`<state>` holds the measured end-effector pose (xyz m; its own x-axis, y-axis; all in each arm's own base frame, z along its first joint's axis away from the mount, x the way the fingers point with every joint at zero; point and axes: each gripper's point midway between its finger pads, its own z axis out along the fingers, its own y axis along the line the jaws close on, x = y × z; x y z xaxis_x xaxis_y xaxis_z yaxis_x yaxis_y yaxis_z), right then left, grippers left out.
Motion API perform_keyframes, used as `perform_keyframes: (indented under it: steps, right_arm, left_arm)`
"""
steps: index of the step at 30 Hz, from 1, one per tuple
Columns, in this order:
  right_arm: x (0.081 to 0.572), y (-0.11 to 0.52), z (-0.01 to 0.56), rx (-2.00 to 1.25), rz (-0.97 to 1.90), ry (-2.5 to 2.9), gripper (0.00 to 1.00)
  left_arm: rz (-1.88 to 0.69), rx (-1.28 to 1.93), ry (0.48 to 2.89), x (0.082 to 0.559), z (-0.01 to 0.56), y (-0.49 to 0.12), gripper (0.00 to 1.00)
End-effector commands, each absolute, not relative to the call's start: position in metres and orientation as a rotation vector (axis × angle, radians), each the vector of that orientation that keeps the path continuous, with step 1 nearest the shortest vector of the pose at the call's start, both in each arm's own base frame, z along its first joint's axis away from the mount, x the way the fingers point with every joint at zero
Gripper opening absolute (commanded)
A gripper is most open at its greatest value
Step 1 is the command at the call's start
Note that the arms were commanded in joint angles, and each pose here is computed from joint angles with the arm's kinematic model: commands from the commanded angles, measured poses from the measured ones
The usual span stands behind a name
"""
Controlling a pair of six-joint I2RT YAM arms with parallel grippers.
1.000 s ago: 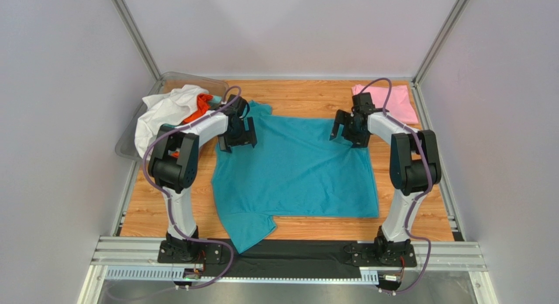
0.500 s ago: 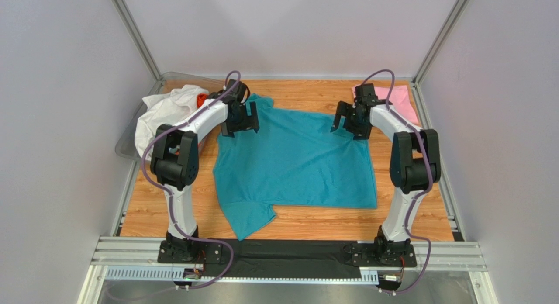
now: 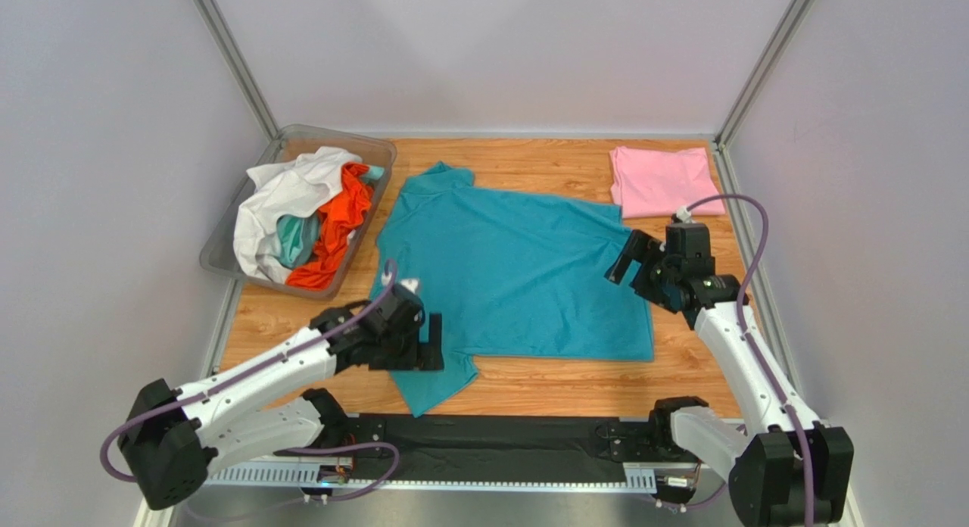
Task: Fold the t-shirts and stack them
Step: Fold the tshirt
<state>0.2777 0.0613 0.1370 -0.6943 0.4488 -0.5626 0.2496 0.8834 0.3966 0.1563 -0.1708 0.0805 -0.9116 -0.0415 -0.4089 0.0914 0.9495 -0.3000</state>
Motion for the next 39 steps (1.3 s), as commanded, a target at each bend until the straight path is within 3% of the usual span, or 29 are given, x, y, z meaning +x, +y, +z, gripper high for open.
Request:
perform_keyframes:
  steps: [1,7,13,18,24,29,39]
  right_arm:
    - [0.263,0.057,0.121,0.595,0.382,2.375,1.00]
    - [0.251,0.066,0.107,0.593,0.442,2.443,1.00]
    - [0.246,0.063,0.102,0.597,0.418,2.450,1.00]
    - [0.242,0.058,0.101,0.602,0.379,2.448,1.00]
    - [0.233,0.045,0.095,0.682,0.295,2.449,1.00]
    - [0.220,0.031,0.095,0.834,0.236,2.371,1.00]
    - [0.177,0.042,0.078,1.081,0.361,2.324,1.00]
  left_arm:
    - [-0.535,-0.072,2.801,0.096,0.058,-0.178,1.00]
    - [-0.465,-0.121,2.856,0.063,0.034,-0.161,0.92]
    - [-0.366,-0.080,2.900,0.062,0.023,-0.158,0.70]
    - [-0.359,-0.039,2.951,0.055,0.016,-0.161,0.60]
    - [-0.376,-0.045,2.973,0.050,0.005,-0.161,0.42]
    - [-0.374,-0.035,2.991,0.047,0.001,-0.162,0.01]
    - [-0.474,-0.037,2.904,0.056,0.020,-0.167,0.00]
